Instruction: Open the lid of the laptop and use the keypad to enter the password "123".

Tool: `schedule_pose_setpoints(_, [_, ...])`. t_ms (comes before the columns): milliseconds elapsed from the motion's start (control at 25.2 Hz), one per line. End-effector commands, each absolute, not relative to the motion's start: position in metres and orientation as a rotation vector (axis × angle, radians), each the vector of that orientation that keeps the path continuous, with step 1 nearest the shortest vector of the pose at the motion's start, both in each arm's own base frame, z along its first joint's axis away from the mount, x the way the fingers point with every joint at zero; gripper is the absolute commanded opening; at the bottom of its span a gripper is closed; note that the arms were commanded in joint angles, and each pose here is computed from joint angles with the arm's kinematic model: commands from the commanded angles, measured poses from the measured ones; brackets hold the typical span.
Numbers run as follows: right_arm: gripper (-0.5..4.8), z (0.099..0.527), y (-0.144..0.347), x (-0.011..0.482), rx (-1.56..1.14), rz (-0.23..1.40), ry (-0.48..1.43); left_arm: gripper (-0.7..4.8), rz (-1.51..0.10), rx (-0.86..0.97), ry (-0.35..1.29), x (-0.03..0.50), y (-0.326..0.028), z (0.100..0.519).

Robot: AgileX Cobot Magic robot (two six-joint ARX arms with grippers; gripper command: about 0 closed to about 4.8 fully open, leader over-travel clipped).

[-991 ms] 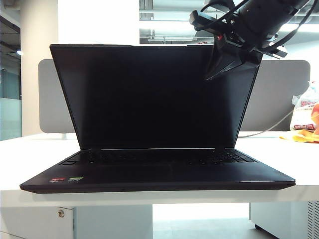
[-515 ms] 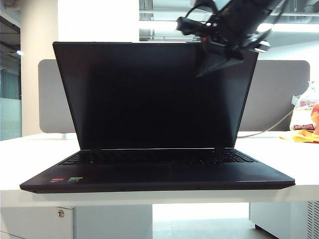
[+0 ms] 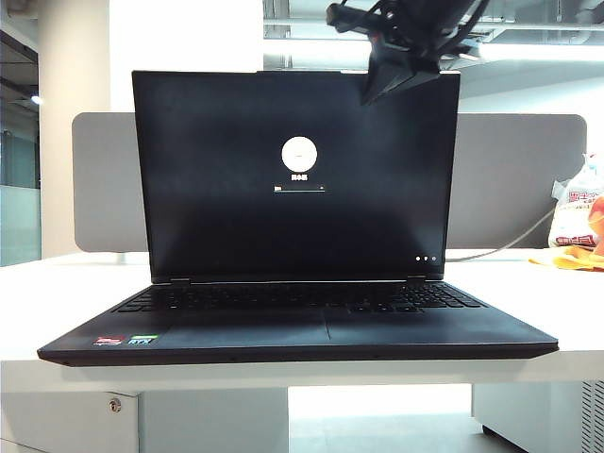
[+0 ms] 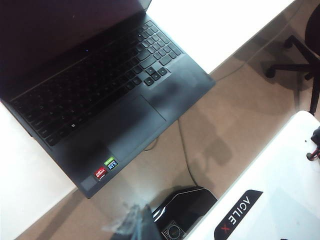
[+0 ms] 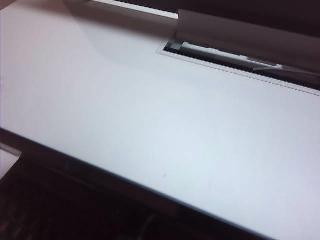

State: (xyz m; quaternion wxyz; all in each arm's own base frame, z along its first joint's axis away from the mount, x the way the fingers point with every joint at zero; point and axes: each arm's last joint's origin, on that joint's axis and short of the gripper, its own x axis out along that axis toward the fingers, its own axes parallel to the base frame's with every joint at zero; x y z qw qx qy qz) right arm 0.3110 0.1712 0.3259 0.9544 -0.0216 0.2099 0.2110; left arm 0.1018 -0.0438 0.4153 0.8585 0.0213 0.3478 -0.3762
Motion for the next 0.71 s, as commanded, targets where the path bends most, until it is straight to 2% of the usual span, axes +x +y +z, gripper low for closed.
schedule_pose_setpoints(40, [-0.02, 0.335, 0.175, 0.329, -0.025, 0.415, 0.358, -0.06, -0.795, 0.050, 0.709, 0.101, -0.044, 0.418])
schedule_pose_setpoints(436, [-0.02, 0.321, 0.183, 0.378, -0.016, 0.387, 0.392, -0.06, -0.787, 0.044, 0.717, 0.101, -0.044, 0.417])
schedule_pose_setpoints(713, [-0.02, 0.324, 0.181, 0.382, 0.023, 0.409, 0.413, -0.06, -0.787, 0.045, 0.717, 0.101, -0.044, 0.417])
